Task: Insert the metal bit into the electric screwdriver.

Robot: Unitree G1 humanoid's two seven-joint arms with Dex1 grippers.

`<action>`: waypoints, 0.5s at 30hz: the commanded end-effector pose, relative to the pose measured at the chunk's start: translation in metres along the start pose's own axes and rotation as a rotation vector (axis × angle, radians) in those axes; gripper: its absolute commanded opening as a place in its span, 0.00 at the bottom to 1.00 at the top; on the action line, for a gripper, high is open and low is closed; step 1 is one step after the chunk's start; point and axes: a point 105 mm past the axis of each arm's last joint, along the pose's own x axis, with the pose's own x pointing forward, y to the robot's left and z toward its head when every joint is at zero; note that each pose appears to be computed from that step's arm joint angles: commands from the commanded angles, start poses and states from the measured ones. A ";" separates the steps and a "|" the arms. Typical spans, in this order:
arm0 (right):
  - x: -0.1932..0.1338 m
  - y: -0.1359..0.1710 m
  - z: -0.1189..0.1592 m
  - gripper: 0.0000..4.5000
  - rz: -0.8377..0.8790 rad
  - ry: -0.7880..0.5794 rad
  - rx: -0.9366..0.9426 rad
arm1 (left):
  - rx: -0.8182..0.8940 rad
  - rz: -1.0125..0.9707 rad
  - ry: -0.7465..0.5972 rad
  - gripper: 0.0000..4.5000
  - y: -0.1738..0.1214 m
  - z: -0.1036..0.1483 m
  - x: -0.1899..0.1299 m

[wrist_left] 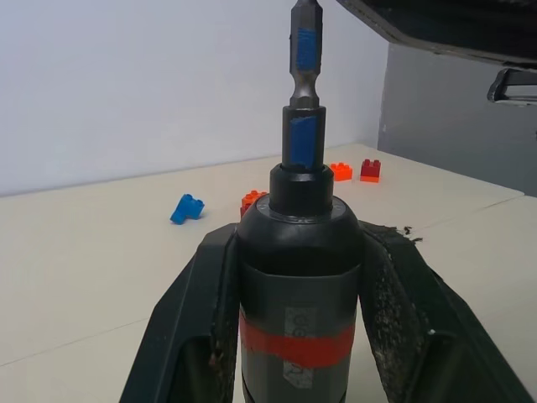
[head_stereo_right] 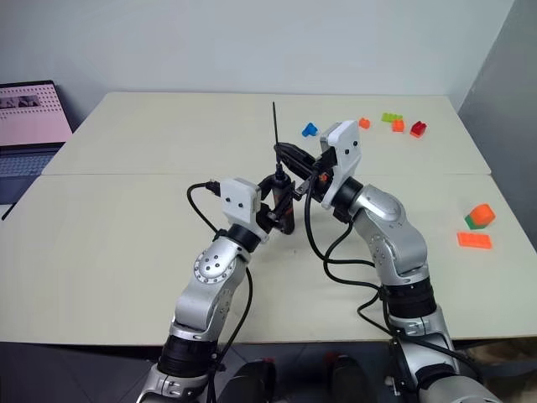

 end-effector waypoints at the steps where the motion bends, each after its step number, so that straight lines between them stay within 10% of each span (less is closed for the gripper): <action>1: 0.001 0.008 0.004 0.00 0.036 0.002 -0.034 | 0.015 0.001 -0.025 0.37 0.000 0.006 -0.001; 15: -0.005 0.014 -0.005 0.00 0.078 0.077 -0.028 | 0.010 -0.005 -0.023 0.37 -0.002 0.005 0.000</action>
